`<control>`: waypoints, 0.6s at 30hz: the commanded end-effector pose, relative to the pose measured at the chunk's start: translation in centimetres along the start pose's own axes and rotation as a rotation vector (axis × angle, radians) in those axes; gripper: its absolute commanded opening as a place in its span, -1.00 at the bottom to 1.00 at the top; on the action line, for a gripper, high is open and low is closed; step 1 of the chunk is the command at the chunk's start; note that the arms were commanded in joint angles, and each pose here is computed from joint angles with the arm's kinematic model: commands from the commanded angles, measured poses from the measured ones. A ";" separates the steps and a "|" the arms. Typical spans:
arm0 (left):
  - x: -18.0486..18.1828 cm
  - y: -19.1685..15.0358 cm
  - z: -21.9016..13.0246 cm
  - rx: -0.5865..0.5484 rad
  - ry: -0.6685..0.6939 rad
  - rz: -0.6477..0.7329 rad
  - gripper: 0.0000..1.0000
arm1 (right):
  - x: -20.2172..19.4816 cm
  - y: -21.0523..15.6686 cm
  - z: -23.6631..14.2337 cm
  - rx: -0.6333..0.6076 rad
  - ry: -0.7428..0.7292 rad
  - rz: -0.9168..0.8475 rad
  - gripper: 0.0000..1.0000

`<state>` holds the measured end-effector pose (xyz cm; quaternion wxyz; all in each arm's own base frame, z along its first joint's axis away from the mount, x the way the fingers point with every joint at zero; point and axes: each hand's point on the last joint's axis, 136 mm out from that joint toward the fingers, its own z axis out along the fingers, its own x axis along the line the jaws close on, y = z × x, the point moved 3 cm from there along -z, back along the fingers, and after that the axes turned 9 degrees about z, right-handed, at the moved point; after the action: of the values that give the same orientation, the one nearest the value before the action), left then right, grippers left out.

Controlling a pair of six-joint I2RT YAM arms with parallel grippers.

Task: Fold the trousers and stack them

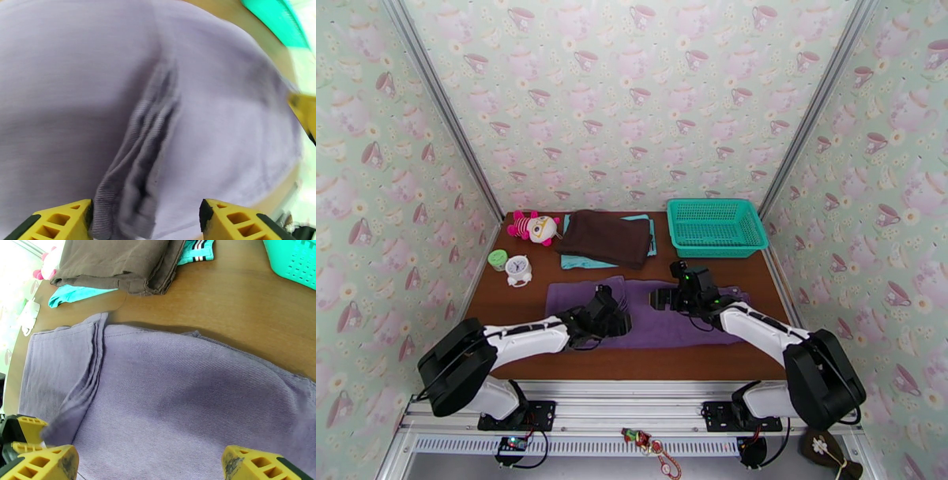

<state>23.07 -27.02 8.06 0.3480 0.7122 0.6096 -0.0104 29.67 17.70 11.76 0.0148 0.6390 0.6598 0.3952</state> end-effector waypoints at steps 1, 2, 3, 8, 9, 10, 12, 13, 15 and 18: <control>-4.3 0.0 -0.8 0.041 -0.232 0.134 0.45 | -0.7 0.4 -1.3 -0.056 -0.031 -0.006 0.99; -4.1 -0.1 -1.0 0.044 -0.221 0.150 0.45 | -0.7 0.5 -1.5 -0.066 -0.033 -0.009 0.99; -3.6 0.0 -1.3 0.040 -0.196 0.165 0.45 | -0.7 0.6 -1.7 -0.078 -0.033 -0.017 0.99; -0.3 1.3 -3.2 -0.061 -0.068 0.180 0.44 | -1.0 0.3 -1.5 -0.105 -0.026 -0.013 0.99; 1.0 1.8 -4.0 -0.093 0.005 0.175 0.44 | -0.7 0.2 -1.5 -0.105 0.000 -0.025 0.99; 2.6 2.2 -5.0 -0.119 0.101 0.171 0.44 | -0.2 0.2 -1.6 -0.105 0.033 -0.035 0.99; 6.1 3.0 -7.2 -0.154 0.302 0.153 0.40 | 0.4 0.2 -1.8 -0.115 0.078 -0.046 1.00; 7.9 3.2 -8.4 -0.161 0.391 0.140 0.38 | 0.8 0.2 -1.9 -0.119 0.101 -0.056 0.94; 11.3 3.4 -10.3 -0.161 0.494 0.064 0.33 | 1.1 0.1 -1.9 -0.121 0.120 -0.066 0.85; 15.4 3.2 -11.9 -0.170 0.463 -0.094 0.24 | 2.0 0.0 -1.7 -0.120 0.142 -0.092 0.76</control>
<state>26.56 -12.43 13.98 0.3247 0.6451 0.6674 0.1817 28.52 17.30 12.63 0.0295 0.6090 0.6549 0.4464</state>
